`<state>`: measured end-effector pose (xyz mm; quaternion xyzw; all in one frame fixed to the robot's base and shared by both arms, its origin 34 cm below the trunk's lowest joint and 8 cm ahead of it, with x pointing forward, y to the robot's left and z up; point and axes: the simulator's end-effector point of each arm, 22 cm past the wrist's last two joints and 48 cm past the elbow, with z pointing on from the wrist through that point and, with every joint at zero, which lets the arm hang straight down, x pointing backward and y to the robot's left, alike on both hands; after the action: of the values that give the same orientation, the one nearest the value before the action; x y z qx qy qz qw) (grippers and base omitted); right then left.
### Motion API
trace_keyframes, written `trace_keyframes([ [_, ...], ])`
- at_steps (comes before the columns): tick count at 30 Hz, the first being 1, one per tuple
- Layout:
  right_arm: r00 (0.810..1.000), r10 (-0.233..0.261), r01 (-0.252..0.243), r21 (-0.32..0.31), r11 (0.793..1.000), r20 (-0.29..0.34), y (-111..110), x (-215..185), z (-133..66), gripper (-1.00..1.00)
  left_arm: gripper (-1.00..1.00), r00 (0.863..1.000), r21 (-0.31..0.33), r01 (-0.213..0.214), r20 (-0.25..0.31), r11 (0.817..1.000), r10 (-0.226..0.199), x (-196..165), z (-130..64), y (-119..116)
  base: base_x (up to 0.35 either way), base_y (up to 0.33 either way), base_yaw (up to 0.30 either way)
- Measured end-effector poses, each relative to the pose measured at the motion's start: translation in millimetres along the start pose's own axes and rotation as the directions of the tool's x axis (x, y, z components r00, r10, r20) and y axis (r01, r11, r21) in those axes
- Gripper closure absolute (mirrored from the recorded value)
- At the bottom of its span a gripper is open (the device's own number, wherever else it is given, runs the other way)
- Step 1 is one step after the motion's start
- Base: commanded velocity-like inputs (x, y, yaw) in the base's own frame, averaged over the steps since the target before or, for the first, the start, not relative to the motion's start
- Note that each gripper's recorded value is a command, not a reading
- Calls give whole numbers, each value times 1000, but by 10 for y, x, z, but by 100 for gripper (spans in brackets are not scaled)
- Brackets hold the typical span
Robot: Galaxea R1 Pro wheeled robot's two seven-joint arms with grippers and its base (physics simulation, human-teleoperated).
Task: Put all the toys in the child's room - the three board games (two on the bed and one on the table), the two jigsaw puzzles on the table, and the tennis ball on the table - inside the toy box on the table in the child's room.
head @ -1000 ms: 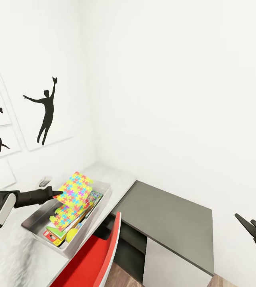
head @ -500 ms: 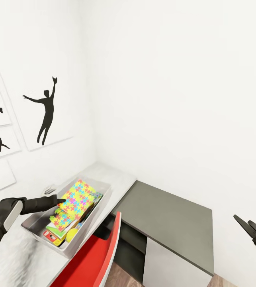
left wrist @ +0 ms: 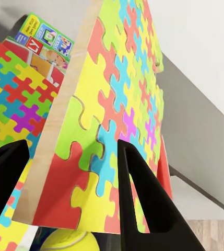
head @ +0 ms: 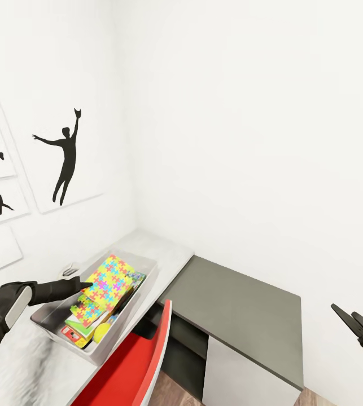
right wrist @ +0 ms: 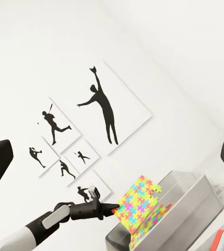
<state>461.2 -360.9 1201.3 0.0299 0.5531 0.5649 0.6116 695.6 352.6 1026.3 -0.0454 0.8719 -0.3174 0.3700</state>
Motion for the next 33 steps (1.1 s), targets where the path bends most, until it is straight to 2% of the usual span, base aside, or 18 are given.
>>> trace_keyframes([
  [1,1000,0,0,0,1000,0,-1,0,0,-100,-100,1000,0,0,0,1000,0,0,0,0,0,0,0],
  [20,1000,2,-2,0,1000,1,-3,3,-1,-100,-100,1000,19,2,22,1000,-2,-88,-79,-11,0,0,0],
  [22,1000,2,-2,0,1000,1,-3,3,-1,-100,-100,999,53,8,38,999,-10,-145,-136,-62,0,0,0],
  [25,1000,1,-1,1,1000,1,-3,1,-2,-100,-100,998,161,10,66,987,-21,-256,-306,-225,0,0,0],
  [27,1000,1,-1,0,1000,0,-1,1,-2,-100,-100,997,275,-4,79,961,-18,-325,-488,-418,0,0,0],
  [28,1000,1,-1,0,1000,0,-2,1,-2,-100,-100,997,305,-9,82,952,-17,-337,-537,-468,0,0,0],
  [29,1000,1,-1,0,1000,0,-1,0,-2,-100,-100,996,360,-18,87,933,-15,-360,-638,-563,0,0,0],
  [31,1000,1,-1,-1,1000,0,0,0,-2,-100,-100,995,460,-36,95,887,-8,-390,-868,-726,0,0,0],
  [33,1000,1,-1,-2,1000,0,2,0,-2,-100,-100,995,557,-52,98,829,-4,-390,-1098,-890,-10,0,0],
])
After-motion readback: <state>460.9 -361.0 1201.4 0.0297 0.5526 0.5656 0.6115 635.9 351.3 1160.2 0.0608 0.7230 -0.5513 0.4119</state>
